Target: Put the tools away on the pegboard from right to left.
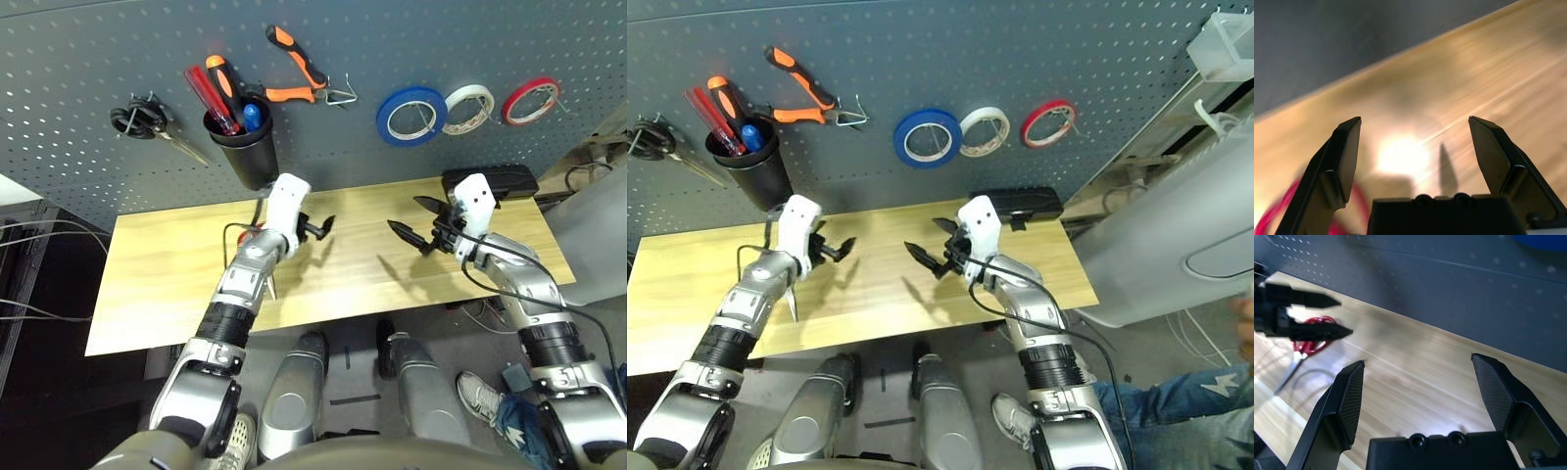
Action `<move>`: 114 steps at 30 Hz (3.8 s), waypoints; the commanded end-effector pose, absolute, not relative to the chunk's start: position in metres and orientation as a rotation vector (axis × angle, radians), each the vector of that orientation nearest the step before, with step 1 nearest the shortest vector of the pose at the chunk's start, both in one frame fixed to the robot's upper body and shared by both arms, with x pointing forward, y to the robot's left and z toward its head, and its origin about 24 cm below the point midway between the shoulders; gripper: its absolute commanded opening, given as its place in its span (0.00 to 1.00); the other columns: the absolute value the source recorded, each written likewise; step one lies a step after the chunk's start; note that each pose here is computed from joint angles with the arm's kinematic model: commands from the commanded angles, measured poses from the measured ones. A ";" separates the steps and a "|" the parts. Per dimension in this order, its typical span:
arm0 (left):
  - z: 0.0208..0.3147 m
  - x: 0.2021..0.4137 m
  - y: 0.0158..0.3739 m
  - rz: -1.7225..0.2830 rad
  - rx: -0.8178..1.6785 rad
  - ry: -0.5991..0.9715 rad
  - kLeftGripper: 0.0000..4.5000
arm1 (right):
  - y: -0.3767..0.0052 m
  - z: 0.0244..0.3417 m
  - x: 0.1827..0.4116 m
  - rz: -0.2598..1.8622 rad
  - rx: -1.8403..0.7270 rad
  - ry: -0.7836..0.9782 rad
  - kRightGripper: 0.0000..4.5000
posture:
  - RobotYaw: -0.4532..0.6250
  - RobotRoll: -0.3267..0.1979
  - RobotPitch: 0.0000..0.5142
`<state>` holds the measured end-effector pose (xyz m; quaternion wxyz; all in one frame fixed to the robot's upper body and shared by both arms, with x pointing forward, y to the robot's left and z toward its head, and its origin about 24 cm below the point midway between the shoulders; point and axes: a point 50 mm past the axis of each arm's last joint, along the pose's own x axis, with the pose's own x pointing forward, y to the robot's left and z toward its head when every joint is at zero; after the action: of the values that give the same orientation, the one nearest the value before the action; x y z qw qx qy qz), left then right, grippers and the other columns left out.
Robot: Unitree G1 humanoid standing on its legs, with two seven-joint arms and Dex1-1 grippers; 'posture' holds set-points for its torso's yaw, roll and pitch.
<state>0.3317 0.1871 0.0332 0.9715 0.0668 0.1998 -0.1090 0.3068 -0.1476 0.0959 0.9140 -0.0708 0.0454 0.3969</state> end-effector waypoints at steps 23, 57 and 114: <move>-0.004 0.306 0.262 0.201 0.071 0.520 1.00 | -0.109 0.106 0.299 0.974 -0.118 0.107 1.00 | 0.55 0.62 0.51; -0.044 0.271 0.256 0.201 -0.065 0.801 0.56 | -0.095 0.116 0.299 1.069 -0.134 0.096 1.00 | 0.57 0.62 0.54; 0.158 0.238 0.260 -0.019 0.256 -0.553 0.00 | -0.071 0.218 0.304 1.138 -0.079 -0.427 1.00 | 0.59 0.62 0.46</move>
<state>0.2411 0.2499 0.1593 0.9534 0.1236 -0.2735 -0.0301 0.3046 -0.0723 0.2159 0.8246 -0.0402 -0.1943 0.5298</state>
